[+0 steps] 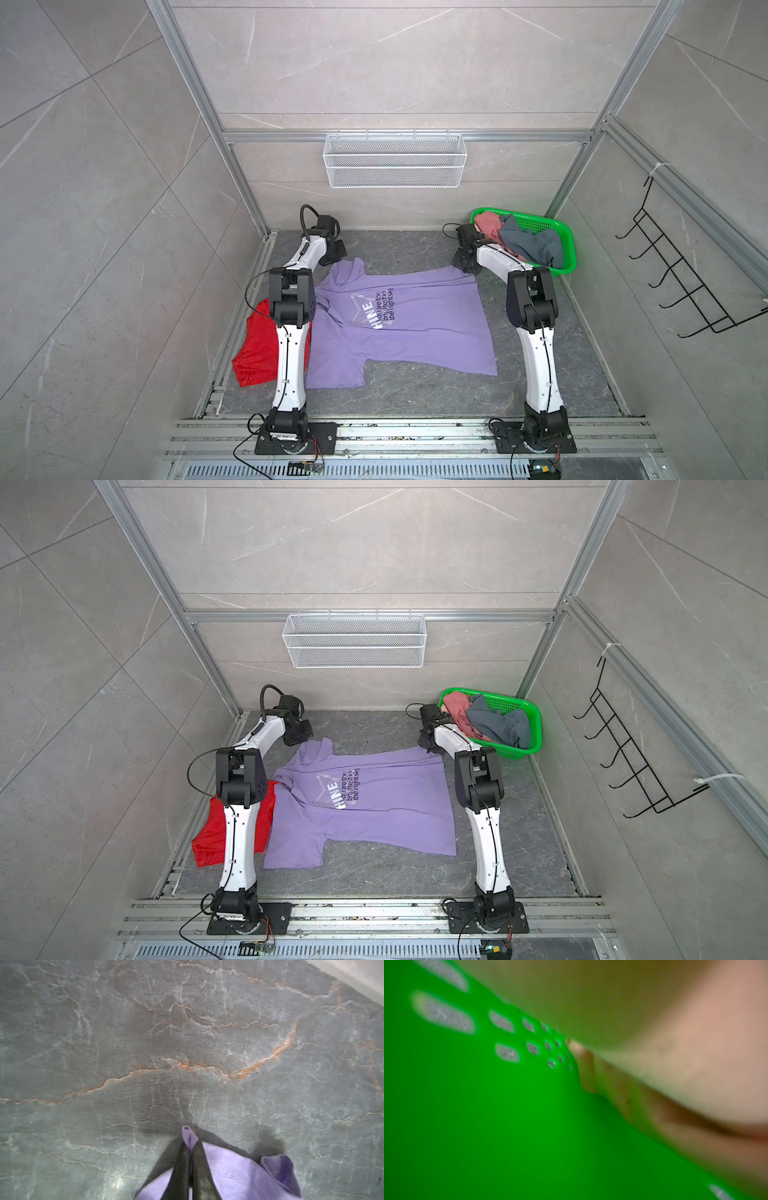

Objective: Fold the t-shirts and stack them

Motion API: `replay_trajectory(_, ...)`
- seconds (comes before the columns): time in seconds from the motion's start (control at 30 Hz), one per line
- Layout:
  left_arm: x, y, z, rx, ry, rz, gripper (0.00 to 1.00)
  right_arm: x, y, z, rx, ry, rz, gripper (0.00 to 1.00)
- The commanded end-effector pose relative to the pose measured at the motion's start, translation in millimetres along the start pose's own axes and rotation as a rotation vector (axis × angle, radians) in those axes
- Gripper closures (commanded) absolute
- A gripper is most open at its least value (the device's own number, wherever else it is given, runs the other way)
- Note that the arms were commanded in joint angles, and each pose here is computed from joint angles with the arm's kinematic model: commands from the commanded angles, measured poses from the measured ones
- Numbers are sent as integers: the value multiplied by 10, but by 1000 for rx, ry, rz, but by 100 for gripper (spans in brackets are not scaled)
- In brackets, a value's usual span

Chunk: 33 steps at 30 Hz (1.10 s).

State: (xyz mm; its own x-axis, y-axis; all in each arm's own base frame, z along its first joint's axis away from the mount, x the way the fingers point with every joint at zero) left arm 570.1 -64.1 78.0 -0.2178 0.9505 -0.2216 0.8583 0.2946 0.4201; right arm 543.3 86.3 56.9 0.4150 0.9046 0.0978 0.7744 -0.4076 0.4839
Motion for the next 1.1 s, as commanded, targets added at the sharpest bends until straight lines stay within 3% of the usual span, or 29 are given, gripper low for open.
replay_trajectory(0.0, -119, 229, -398, -86, -52, 9, 100, -10, -172, 61, 53, -9, -51, 96)
replay_trajectory(0.23, -140, 300, -541, -125, -60, 29, 100, 124, 191, -535, -162, 110, -92, 100)
replay_trajectory(0.43, -234, 438, -1032, -232, -105, 47, 100, 143, 253, -994, -294, 218, -117, 100)
replay_trajectory(0.77, -275, 475, -1602, -336, -137, 81, 100, 10, 324, -1386, -401, 237, -82, 100)
replay_trajectory(1.07, -369, 686, -1863, -453, -150, 181, 100, -92, 493, -1489, -499, 196, 16, 100)
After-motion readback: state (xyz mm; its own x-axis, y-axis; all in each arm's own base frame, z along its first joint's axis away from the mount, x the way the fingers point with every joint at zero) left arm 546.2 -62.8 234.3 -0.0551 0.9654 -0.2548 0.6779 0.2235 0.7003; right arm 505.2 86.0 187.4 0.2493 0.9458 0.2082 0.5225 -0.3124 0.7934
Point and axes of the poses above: each gripper's point midway between its finger pads, its own z axis out along the fingers, its own x axis along the line the jaws close on, y = z × x, the point moved 4 cm from there along -z, back along the fingers, and after that the axes turned 1 degree about -z, right-handed, at the moved point
